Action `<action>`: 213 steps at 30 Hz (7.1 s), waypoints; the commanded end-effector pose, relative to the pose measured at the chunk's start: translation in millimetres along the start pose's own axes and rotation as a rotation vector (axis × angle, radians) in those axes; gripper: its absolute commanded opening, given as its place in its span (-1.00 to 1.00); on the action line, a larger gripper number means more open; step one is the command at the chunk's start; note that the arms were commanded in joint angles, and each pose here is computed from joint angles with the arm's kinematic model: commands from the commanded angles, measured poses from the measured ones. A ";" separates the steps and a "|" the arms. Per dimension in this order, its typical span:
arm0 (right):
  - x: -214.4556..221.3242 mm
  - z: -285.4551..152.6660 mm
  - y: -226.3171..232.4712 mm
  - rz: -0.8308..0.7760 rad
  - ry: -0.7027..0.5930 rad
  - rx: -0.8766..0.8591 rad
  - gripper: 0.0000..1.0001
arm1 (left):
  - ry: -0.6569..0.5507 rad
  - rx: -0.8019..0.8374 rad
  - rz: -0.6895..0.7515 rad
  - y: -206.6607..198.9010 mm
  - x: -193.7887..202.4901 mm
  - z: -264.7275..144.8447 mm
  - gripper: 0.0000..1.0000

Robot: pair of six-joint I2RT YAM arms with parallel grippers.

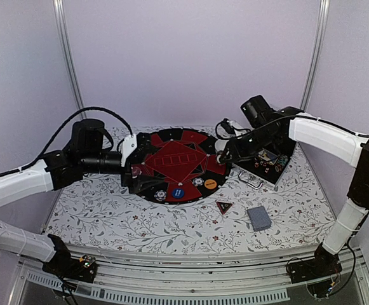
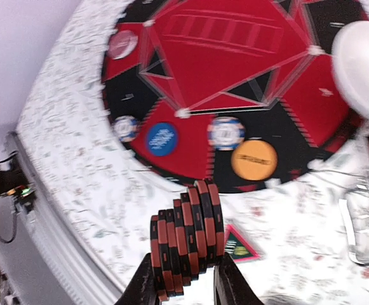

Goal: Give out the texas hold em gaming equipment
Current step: Pick up the pile of poker chips from the chip case, then pass from the right arm to the left, then place the poker chips pile at the big blind area.

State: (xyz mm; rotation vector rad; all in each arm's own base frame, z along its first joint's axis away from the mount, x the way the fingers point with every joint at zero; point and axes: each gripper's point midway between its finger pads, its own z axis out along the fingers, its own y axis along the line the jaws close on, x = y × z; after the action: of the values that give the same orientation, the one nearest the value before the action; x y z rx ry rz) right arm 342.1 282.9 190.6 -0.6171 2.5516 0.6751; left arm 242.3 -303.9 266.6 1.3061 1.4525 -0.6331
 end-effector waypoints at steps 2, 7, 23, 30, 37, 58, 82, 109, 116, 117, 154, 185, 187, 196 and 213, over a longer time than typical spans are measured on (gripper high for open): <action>9.6 2.6 114.5 0.010 0.023 -0.438 -0.95 | -0.038 0.016 0.266 -43.8 -10.2 5.5 0.96; 25.3 15.3 160.7 0.004 0.080 -0.586 -0.95 | 0.057 0.020 0.256 -53.9 10.9 30.9 0.96; 41.5 29.4 197.1 -0.004 0.132 -0.704 -0.95 | 0.186 0.001 0.143 -43.2 32.5 65.0 0.53; 38.3 33.0 199.6 -0.009 0.133 -0.714 -0.95 | 0.215 0.025 0.138 -46.0 39.2 68.9 0.25; 38.3 34.6 200.1 -0.012 0.137 -0.719 -0.95 | 0.228 0.023 0.150 -46.2 45.6 69.3 -0.05; 32.7 52.1 196.1 -0.003 0.132 -0.700 -0.95 | 0.178 0.026 0.131 -47.8 33.2 63.4 -1.00; 31.0 63.5 197.0 -0.014 0.121 -0.720 -0.28 | 0.068 0.051 0.158 -54.4 12.4 47.4 -1.00; 20.1 56.6 194.6 0.015 0.081 -0.706 -0.95 | 0.159 -0.050 0.003 -27.0 29.6 53.2 0.38; 19.3 55.6 195.9 0.021 0.079 -0.716 -0.95 | 0.170 -0.039 -0.008 -27.3 31.4 59.2 -0.02; 18.8 55.3 195.6 0.022 0.078 -0.716 -0.95 | 0.165 -0.039 -0.003 -27.0 30.4 59.2 -0.08; 21.5 67.5 184.6 0.049 0.086 -0.672 -0.44 | 0.218 -0.003 -0.046 -31.1 48.0 64.6 -1.00; -19.0 34.5 139.9 0.064 -0.067 -0.562 0.98 | 0.338 -0.117 -0.384 16.7 107.1 54.8 -1.00; -20.3 30.5 132.6 0.065 -0.080 -0.544 0.98 | 0.348 -0.150 -0.432 27.3 116.8 51.9 -1.00; -19.7 13.4 97.2 0.091 -0.127 -0.449 0.98 | 0.374 -0.203 -0.442 44.0 134.8 59.7 -1.00; 18.3 -14.1 22.5 0.155 -0.175 -0.252 0.98 | 0.413 -0.099 -0.419 64.9 127.2 135.1 -1.00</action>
State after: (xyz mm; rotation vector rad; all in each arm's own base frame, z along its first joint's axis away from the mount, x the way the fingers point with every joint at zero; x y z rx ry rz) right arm 315.8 308.2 215.1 -0.4459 2.3541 1.1504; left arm 363.3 -338.4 121.4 1.0438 2.1139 -0.5529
